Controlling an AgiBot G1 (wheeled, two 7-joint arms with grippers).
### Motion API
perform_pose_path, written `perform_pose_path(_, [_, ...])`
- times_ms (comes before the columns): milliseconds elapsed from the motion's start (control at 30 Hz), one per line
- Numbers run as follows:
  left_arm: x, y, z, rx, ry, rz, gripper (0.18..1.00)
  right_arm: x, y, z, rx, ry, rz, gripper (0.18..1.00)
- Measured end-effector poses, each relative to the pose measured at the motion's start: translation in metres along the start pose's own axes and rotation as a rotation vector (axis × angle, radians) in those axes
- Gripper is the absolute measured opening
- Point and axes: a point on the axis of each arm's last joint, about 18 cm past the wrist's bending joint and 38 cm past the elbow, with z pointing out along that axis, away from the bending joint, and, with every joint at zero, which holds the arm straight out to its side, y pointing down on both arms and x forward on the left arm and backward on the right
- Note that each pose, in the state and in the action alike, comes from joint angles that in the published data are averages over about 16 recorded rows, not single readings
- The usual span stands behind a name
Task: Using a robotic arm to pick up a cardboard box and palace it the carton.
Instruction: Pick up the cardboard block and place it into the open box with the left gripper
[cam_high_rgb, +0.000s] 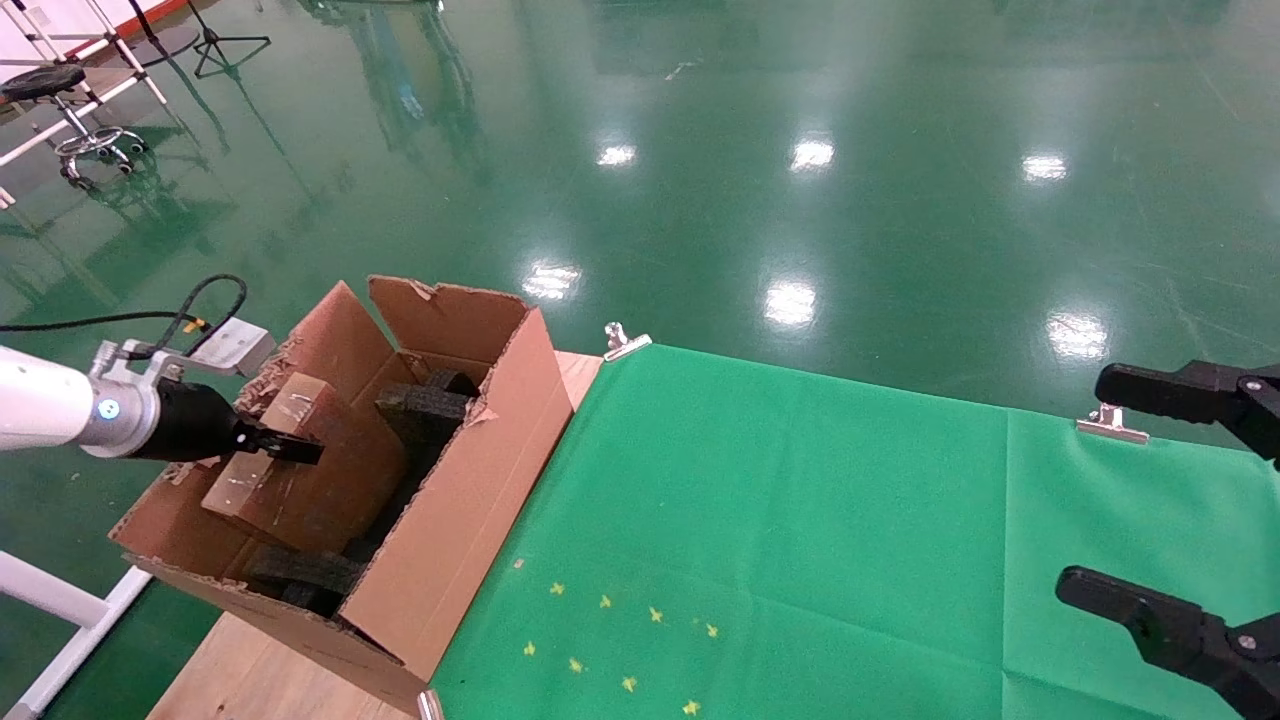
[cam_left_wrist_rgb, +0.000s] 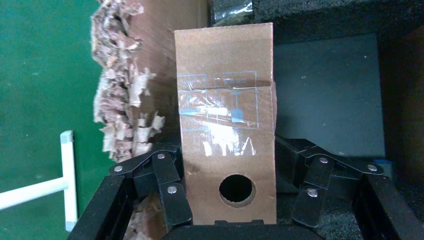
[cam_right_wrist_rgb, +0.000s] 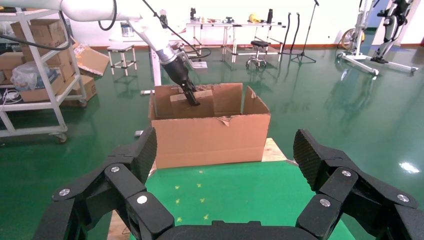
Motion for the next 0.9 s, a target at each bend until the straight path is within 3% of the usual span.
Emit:
perform_pose_path(333, [0.0033,0.0020,0.0049,-0.004,0.001,-0.006,0.389,0.0000,0.0001,-0.0001,0.000,0.000,0.000,1.001])
perform_pose_path(533, [0.0032,0.0023,0.0044,-0.005,0.003,-0.005,0.435,0.0001,0.0001,-0.0001,0.000,0.000,0.000,1.001])
perform_pose_path(900, [0.0029,-0.0054,0.0000,0.013,0.009,0.010,0.610,0.0000,0.0000,-0.0001,0.000,0.000,0.000,1.001])
